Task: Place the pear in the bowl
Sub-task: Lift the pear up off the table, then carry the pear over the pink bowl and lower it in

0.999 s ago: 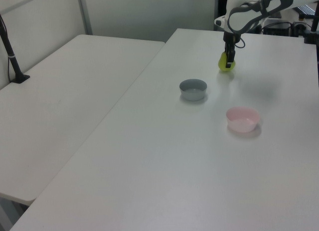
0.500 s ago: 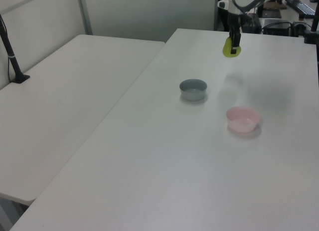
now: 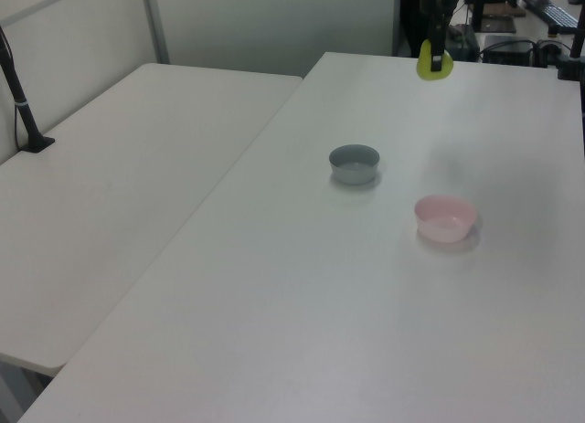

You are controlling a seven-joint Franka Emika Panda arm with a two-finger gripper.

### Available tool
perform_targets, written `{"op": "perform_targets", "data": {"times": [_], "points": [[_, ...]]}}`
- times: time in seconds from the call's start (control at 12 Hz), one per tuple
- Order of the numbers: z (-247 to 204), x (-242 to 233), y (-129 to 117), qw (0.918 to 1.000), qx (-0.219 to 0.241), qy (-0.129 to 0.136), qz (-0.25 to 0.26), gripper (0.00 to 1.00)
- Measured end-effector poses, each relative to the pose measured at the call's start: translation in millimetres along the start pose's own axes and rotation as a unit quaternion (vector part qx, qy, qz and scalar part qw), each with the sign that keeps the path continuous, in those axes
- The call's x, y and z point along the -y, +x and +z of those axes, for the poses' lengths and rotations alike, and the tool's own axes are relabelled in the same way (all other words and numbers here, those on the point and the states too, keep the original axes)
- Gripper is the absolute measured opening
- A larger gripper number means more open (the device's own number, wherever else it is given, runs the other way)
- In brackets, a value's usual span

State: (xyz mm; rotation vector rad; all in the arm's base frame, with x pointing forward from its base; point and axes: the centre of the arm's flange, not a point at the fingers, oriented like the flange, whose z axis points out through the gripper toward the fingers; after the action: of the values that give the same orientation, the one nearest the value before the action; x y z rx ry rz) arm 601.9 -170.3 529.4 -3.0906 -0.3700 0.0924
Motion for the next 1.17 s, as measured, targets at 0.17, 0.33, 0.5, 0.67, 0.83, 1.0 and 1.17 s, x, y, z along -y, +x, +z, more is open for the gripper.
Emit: {"op": "perform_targets", "data": {"times": [0.17,0.33,0.5,0.67,0.83,1.0,1.17], "points": [[-32.5,14.3,-9.1,0.9998,0.005,0.007,0.018,0.71],[-62.5,39.7,-15.7,0.9994,0.001,0.018,0.031,0.71],[-91.4,70.3,-23.3,0.9984,-0.016,0.031,0.046,0.71],[-110.6,104.3,-28.3,0.9979,-0.028,0.037,0.045,0.71],[-105.1,143.8,-26.5,0.9985,-0.018,0.043,0.029,0.71],[-87.3,178.5,-23.6,0.9987,0.002,0.048,0.015,0.71],[-70.0,206.9,-23.6,0.9988,-0.001,0.048,0.009,0.71]]}}
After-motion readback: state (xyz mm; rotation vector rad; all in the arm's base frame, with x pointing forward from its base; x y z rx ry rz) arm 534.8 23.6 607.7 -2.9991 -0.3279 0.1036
